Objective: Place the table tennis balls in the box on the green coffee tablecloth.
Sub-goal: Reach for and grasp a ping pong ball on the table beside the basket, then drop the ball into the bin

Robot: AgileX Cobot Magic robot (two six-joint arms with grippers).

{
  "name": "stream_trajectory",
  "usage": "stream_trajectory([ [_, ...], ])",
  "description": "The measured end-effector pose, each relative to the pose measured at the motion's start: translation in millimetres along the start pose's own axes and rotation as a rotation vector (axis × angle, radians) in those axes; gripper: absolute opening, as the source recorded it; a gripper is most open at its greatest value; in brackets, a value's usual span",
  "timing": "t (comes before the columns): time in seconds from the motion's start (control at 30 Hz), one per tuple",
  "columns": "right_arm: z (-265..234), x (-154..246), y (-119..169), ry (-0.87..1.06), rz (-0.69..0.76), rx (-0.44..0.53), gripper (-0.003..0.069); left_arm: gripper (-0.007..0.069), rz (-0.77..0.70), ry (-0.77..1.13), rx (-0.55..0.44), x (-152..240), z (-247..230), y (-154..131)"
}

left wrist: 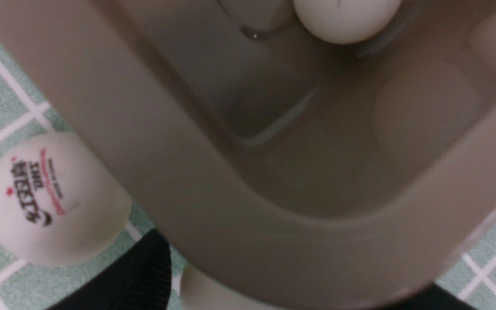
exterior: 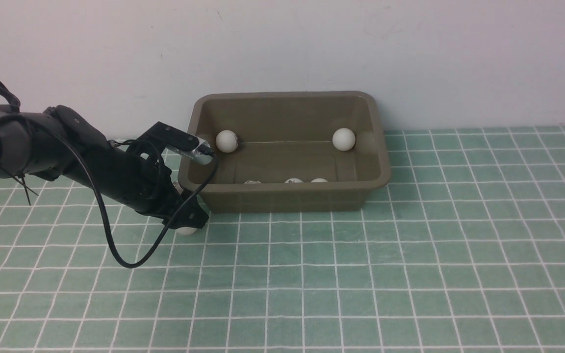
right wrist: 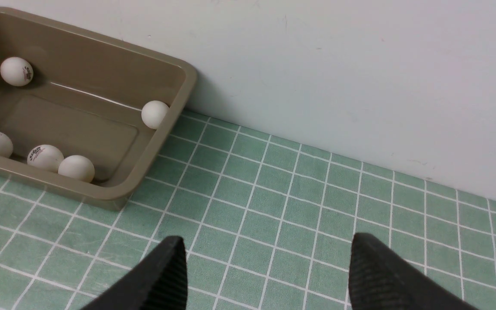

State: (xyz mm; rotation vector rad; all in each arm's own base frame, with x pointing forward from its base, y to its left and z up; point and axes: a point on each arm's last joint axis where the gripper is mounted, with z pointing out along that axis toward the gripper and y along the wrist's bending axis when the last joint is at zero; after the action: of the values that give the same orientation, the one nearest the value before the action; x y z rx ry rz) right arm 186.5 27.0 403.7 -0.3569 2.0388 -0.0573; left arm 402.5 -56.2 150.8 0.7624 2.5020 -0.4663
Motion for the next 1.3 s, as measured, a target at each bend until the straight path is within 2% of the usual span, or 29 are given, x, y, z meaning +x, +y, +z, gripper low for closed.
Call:
stream_trajectory([
  [0.1, 0, 0, 0, -0.003, 0.001, 0.000, 0.0461, 0.0431, -0.002, 0.001, -0.004, 1, 3, 1],
  [0.2, 0, -1, 0, -0.014, 0.001, 0.002, 0.0461, 0.0337, 0.012, 0.016, -0.007, 3, 3, 2],
  [0.37, 0, -2, 0, -0.024, 0.001, 0.005, 0.0461, 0.0338, 0.039, 0.084, -0.010, 6, 1, 2],
  [0.63, 0, -5, -1, -0.052, 0.001, 0.009, 0.0461, 0.0338, 0.013, 0.203, -0.075, 12, -33, 3],
  [0.87, 0, -5, -1, -0.059, 0.001, 0.010, 0.0461, 0.0338, 0.045, 0.035, -0.117, -18, -90, -17],
  [1.0, 0, -5, -1, -0.059, 0.001, 0.010, 0.0461, 0.0338, 0.089, -0.155, -0.110, -42, -111, -27],
  [1.3, 0, -5, -1, -0.059, 0.001, 0.010, 0.0461, 0.0338, 0.173, -0.402, -0.010, -66, -84, -19],
])
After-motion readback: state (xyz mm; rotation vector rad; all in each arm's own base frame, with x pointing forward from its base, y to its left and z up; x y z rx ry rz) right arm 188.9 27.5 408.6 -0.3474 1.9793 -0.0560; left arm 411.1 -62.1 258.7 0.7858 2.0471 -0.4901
